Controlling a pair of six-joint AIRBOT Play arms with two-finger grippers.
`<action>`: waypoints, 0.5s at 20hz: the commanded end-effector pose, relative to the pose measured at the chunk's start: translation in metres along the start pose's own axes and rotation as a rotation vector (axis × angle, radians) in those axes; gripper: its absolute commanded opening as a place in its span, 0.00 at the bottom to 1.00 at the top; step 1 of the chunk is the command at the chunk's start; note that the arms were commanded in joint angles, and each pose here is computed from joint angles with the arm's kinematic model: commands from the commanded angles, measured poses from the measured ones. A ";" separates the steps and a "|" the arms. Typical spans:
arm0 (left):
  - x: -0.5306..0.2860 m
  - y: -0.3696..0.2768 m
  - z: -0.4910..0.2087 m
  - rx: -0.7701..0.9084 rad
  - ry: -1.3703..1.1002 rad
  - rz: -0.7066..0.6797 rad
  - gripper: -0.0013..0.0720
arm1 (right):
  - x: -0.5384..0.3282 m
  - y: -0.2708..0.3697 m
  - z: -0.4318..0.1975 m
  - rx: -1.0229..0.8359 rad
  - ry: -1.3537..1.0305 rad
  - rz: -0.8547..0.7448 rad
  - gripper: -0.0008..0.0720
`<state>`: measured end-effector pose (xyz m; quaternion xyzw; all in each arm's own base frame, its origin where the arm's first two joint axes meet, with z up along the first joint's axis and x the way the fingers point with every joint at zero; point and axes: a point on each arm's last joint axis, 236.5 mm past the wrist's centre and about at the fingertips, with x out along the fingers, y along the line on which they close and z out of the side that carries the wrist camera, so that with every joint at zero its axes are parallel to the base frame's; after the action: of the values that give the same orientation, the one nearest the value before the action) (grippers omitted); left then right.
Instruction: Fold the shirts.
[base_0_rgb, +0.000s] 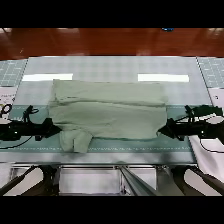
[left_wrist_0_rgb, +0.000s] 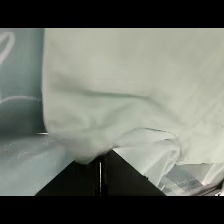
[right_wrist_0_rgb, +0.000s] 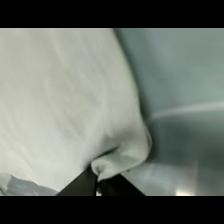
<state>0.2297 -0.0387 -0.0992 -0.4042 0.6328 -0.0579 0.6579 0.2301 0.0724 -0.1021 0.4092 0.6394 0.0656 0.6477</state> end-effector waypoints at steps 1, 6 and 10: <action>-0.026 -0.025 0.029 0.081 -0.079 -0.023 0.04 | -0.017 0.040 0.017 -0.096 -0.095 0.088 0.05; -0.065 -0.078 0.087 0.144 -0.247 -0.118 0.04 | -0.052 0.068 0.060 -0.188 -0.171 0.073 0.05; -0.054 -0.106 0.121 0.220 -0.233 -0.113 0.04 | -0.046 0.082 0.097 -0.211 -0.142 0.076 0.05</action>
<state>0.3384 -0.0184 -0.0179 -0.3801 0.5311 -0.1021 0.7504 0.3176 0.0566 -0.0346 0.3762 0.5653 0.1150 0.7251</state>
